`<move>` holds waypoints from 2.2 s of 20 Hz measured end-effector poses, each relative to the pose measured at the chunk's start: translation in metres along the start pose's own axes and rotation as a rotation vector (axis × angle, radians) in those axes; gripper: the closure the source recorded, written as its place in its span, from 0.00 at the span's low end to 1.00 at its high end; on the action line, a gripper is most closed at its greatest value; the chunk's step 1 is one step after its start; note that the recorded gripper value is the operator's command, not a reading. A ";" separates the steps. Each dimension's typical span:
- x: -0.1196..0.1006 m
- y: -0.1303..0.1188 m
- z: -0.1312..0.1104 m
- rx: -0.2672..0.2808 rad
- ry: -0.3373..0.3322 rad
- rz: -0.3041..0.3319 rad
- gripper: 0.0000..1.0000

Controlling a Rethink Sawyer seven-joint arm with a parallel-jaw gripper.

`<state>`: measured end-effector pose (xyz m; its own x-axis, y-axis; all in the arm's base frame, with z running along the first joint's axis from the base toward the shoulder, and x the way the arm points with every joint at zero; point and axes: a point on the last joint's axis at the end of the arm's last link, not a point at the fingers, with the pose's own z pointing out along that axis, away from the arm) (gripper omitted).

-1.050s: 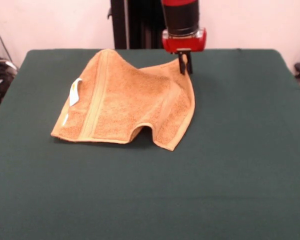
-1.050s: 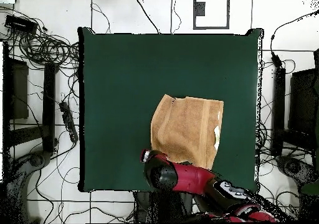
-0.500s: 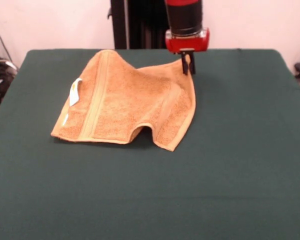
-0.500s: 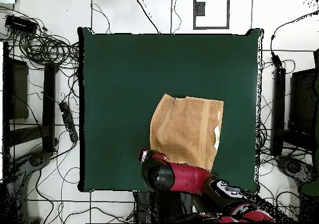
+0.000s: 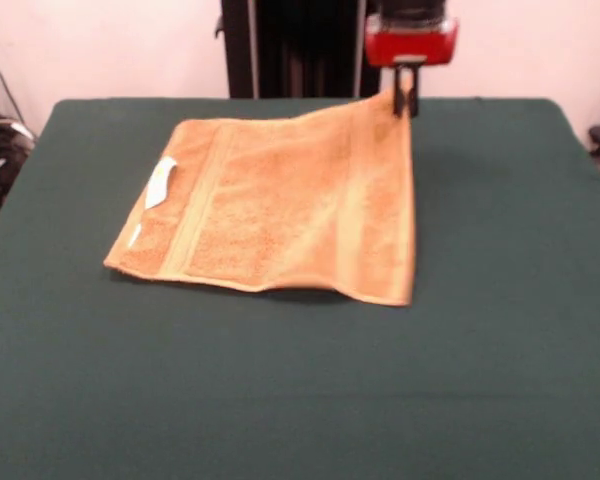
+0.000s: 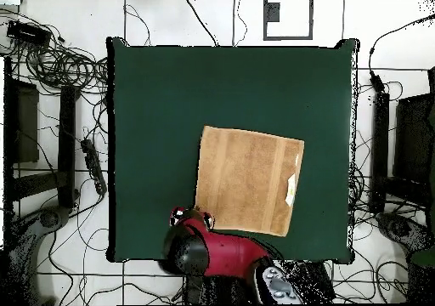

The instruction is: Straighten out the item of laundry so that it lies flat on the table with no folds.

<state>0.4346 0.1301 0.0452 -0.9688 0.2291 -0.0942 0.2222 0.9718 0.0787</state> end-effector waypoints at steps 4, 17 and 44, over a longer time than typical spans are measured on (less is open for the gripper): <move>0.004 0.039 -0.026 0.006 -0.054 0.024 1.00; 0.001 0.055 -0.045 -0.006 -0.087 0.109 0.00; -0.072 0.023 -0.136 -0.049 -0.200 0.230 0.00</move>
<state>0.4944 0.1289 0.1891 -0.8520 0.4537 -0.2612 0.4227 0.8906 0.1680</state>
